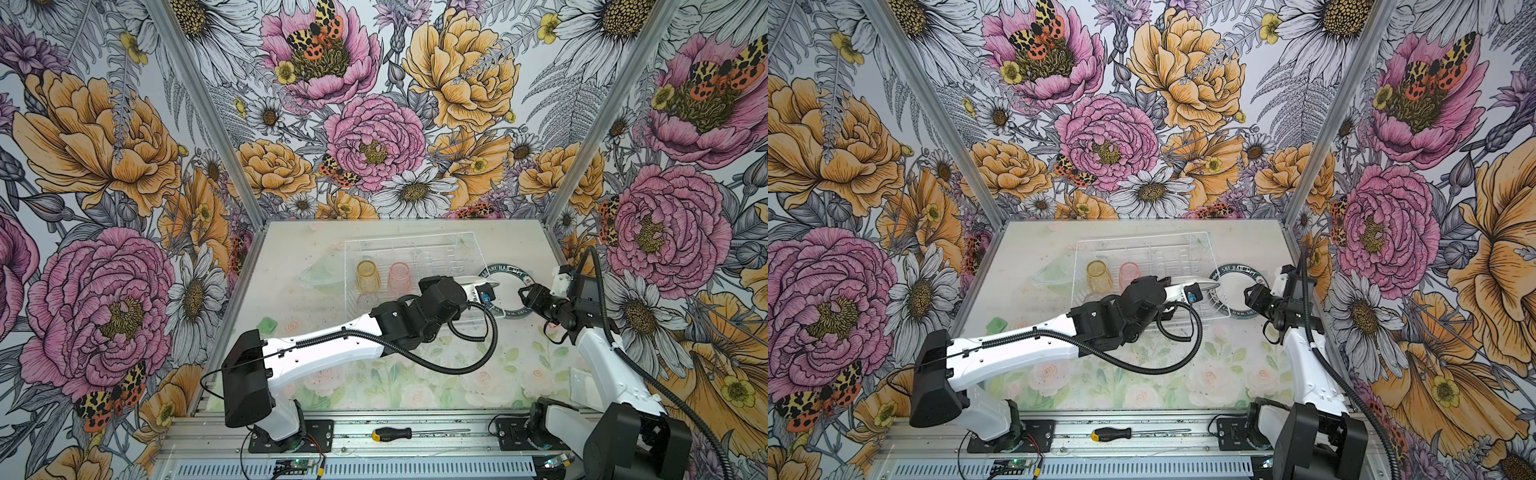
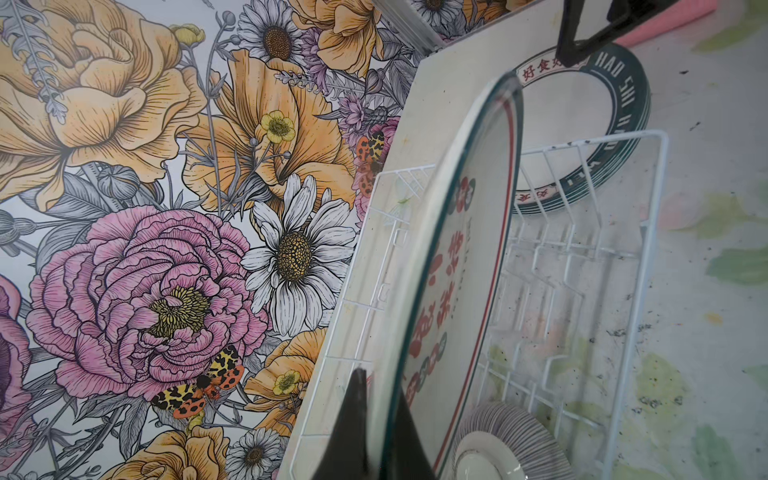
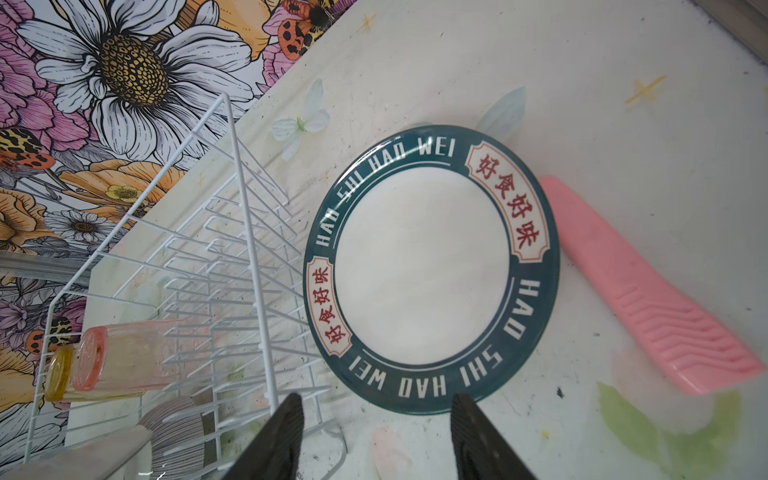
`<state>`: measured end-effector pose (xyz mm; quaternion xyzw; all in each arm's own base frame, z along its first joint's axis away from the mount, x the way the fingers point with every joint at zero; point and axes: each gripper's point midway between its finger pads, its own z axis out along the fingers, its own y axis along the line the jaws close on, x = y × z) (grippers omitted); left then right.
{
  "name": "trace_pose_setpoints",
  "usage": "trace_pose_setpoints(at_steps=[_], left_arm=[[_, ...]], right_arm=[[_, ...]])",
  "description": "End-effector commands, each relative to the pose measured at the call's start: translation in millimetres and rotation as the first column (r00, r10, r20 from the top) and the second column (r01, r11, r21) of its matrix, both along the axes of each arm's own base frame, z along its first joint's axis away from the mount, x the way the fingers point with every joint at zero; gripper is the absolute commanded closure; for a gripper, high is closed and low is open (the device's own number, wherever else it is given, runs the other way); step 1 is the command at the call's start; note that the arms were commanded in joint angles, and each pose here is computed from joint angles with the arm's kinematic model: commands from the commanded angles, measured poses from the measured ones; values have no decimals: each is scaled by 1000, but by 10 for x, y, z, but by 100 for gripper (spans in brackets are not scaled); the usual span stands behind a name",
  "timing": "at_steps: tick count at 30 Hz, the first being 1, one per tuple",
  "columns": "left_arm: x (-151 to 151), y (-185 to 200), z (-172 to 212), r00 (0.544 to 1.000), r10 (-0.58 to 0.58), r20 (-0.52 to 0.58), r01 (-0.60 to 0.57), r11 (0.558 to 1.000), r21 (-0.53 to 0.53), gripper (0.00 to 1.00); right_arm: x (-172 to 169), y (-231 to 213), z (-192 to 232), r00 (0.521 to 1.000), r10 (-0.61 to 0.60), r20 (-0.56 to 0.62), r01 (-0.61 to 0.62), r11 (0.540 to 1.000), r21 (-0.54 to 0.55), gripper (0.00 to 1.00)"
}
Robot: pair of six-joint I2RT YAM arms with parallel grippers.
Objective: Unload the mixed dishes from the dish rack
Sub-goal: 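Lift the white red-lettered plate up out of the rack with the left gripper, then grasp the raised plate's rim with the right gripper while the left gripper holds it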
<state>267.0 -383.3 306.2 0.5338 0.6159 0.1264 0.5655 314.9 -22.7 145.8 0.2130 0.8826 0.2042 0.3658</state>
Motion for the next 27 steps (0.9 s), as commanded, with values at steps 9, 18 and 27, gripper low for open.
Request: trace_pose_setpoints(at_steps=[9,18,27], left_arm=[[-18,286,696,982,-116,-151,41,903,-429,100],[120,501,787,890,-293,-349,-7,756,-654,100],[363,567,638,746,-446,-495,-126,635,-762,100]], right_arm=[[33,278,413,976,129,174,-134,991,18,42],[-159,803,997,842,331,425,-392,918,63,45],[-323,1165,1486,675,386,629,-556,827,88,48]])
